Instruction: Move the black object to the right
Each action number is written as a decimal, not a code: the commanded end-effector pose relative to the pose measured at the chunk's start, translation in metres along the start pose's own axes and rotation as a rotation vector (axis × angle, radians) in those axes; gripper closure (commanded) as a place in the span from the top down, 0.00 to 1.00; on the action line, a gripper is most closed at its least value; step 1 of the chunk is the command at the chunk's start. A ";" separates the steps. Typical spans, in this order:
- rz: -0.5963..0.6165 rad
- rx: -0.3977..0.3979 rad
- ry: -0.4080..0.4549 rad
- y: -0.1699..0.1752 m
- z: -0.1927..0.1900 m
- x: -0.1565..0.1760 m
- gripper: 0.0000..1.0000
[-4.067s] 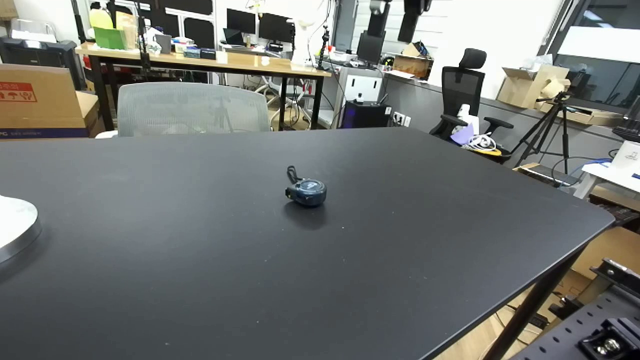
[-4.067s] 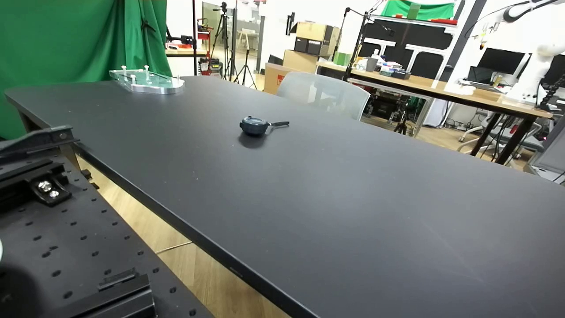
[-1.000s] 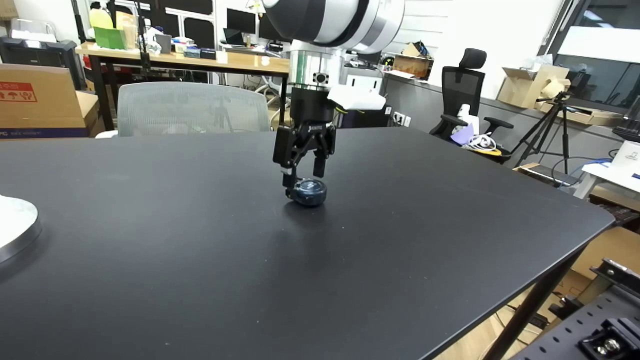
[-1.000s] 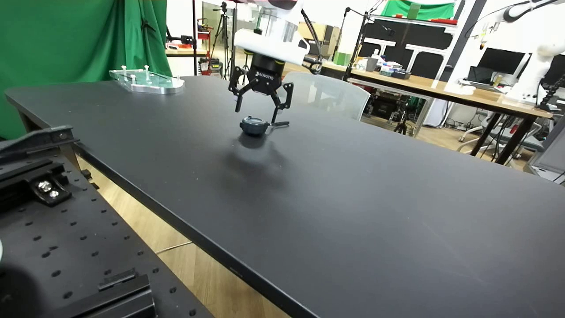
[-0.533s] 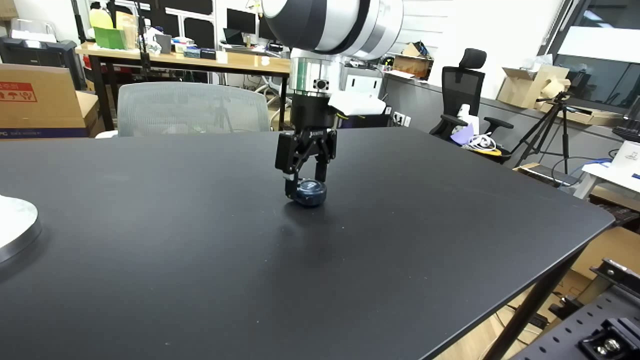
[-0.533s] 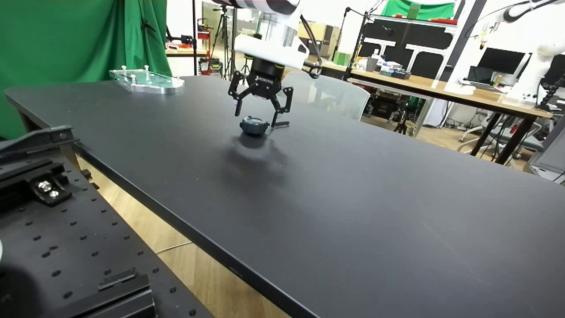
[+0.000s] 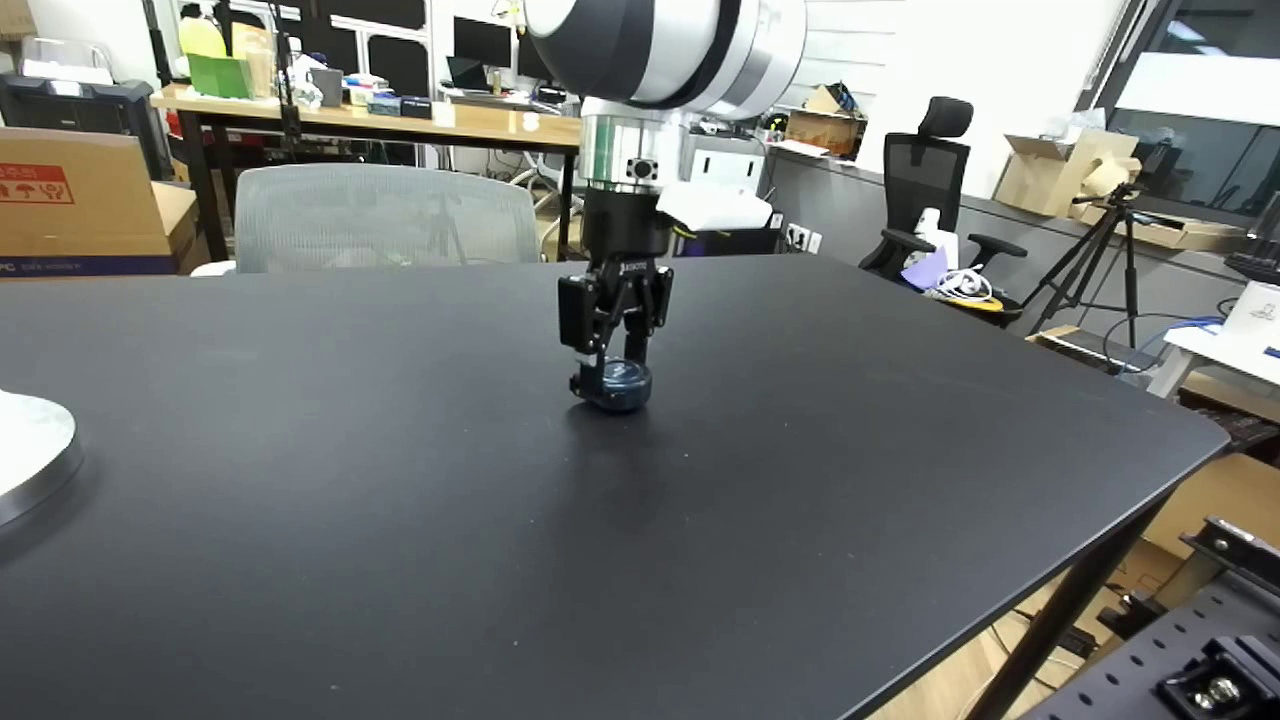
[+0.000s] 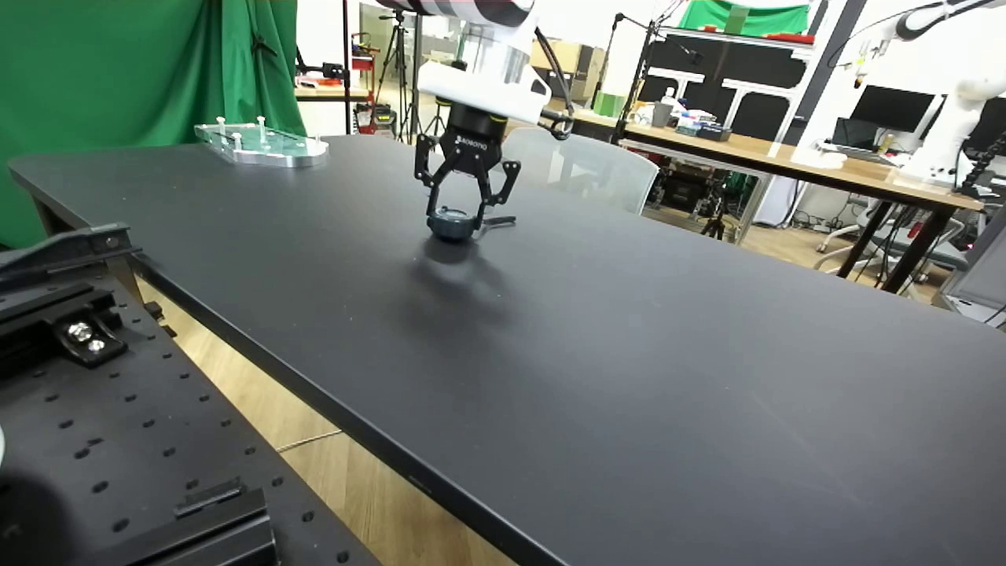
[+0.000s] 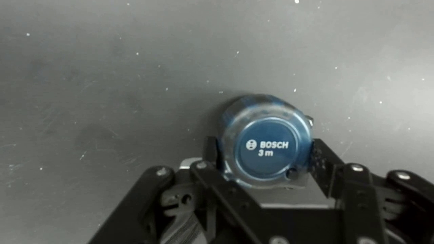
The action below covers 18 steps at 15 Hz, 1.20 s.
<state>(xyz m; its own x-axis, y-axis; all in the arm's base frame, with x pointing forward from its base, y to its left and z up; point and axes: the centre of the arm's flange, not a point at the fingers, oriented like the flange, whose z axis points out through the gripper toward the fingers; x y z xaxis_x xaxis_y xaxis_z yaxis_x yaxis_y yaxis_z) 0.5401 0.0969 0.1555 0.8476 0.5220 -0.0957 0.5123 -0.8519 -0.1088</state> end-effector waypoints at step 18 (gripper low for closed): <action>0.376 0.010 0.086 0.032 -0.048 -0.110 0.44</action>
<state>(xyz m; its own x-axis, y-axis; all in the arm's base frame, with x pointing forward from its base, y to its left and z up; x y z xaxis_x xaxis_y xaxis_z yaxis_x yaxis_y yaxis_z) 0.4877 0.0331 0.2040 0.9629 0.2643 -0.0553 0.2587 -0.9616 -0.0919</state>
